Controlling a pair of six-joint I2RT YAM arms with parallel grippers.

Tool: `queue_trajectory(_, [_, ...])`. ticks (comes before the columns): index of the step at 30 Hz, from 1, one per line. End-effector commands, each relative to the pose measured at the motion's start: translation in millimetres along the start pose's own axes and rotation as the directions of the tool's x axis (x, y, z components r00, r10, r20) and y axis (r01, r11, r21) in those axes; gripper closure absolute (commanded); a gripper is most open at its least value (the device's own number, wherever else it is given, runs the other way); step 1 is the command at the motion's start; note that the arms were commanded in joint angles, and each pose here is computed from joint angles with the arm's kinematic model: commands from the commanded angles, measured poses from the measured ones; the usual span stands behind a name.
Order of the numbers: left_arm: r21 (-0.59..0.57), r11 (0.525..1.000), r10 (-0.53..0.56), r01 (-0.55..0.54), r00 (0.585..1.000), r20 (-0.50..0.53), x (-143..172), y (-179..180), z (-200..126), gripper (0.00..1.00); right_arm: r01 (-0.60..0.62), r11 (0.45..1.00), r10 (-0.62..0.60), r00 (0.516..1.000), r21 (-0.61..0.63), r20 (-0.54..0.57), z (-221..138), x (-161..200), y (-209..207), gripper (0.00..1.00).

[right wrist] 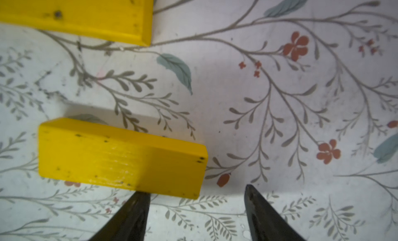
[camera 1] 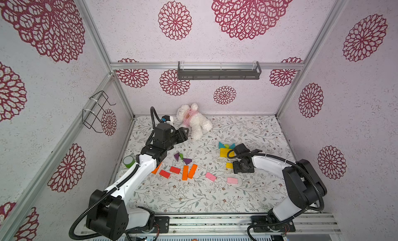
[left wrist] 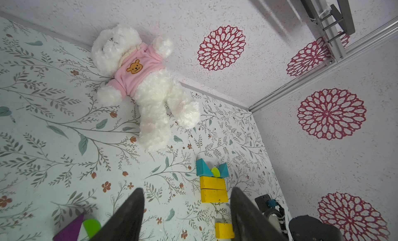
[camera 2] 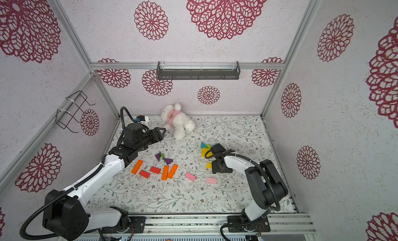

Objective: Assemble a carrot with building blocks
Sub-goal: Assemble the building block at the center of the board.

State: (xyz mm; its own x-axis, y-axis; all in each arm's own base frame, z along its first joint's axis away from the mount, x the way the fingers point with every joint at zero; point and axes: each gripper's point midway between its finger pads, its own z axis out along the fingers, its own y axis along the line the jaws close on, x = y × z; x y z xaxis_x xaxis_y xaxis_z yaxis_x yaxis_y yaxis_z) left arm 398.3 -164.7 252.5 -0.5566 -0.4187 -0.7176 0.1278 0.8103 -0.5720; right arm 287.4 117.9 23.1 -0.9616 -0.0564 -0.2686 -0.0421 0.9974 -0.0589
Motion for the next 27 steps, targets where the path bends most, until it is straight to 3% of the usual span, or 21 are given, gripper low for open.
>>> queue_trajectory(1, [0.008, 1.000, 0.009, -0.010, 1.000, 0.012, -5.5, -4.9, -2.0, 0.34, 0.001, 1.000, -0.002, 0.999, 0.026, 0.035, -3.3, -17.0, -4.6, 0.31])
queue_trajectory(13, [0.001, 1.000, 0.010, -0.010, 1.000, 0.007, -4.1, -3.1, 0.4, 0.34, 0.083, 0.985, -0.072, 0.994, -0.151, 0.076, -0.4, -40.2, 37.9, 0.33])
queue_trajectory(27, [-0.003, 1.000, 0.012, -0.012, 1.000, 0.007, -4.2, -2.3, 0.5, 0.34, 0.121, 0.977, -0.107, 0.991, -0.177, 0.085, 2.4, -47.6, 59.1, 0.32])
